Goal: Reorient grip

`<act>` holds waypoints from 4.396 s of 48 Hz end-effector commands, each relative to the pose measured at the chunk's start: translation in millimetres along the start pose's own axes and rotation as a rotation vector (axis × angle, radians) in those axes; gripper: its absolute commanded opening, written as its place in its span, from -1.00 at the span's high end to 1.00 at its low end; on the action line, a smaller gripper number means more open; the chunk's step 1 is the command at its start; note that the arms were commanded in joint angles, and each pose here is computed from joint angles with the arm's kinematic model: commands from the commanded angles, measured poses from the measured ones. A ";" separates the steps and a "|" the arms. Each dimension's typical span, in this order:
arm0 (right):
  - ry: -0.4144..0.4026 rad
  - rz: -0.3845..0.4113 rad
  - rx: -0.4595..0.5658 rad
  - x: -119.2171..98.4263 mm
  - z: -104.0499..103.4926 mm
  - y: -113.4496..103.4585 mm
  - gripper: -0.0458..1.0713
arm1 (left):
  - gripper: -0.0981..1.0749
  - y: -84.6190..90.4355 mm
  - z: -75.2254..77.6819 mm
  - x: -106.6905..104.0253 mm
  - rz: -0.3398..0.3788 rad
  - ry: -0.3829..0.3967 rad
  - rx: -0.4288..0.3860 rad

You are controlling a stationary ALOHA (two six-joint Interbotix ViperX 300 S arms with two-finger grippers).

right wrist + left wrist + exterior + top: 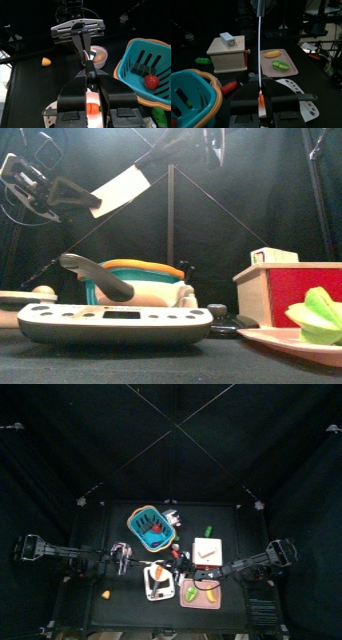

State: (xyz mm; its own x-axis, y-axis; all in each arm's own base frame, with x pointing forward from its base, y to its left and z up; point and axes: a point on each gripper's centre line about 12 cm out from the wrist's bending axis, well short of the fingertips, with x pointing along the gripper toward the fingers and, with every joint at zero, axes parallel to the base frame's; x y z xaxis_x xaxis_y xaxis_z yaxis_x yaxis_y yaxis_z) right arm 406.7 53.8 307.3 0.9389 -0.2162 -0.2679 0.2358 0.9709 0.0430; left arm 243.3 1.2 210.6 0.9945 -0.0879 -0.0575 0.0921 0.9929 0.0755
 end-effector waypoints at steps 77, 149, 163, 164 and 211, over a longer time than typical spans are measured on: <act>0.229 -0.083 0.139 20.3 -56.7 -26.1 0.23 | 0.22 -13.7 5.0 -1.6 -0.055 -0.055 -0.015; 0.226 -0.141 0.951 -48.4 27.5 -71.6 -0.89 | 0.22 -14.1 -3.8 -5.6 -0.052 -0.020 -0.019; 0.469 -0.247 0.801 -61.3 55.5 -70.0 -0.89 | 0.22 -14.0 -3.0 -5.0 -0.051 -0.022 -0.018; 0.491 -0.249 0.773 -60.5 56.1 -70.0 -0.89 | 0.22 -14.0 -3.0 -5.0 -0.051 -0.022 -0.018; 0.339 0.074 0.081 13.9 -18.7 -30.3 -0.87 | 0.22 -11.9 9.1 0.4 -0.036 -0.066 -0.042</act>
State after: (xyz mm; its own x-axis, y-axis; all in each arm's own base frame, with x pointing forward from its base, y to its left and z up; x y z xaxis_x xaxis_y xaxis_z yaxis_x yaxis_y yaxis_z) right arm 406.4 23.3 270.3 0.7907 -0.0919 -0.6053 0.2205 0.9651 0.1415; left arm 235.8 -10.9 204.3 0.9912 -0.1245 -0.0441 0.1258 0.9917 0.0276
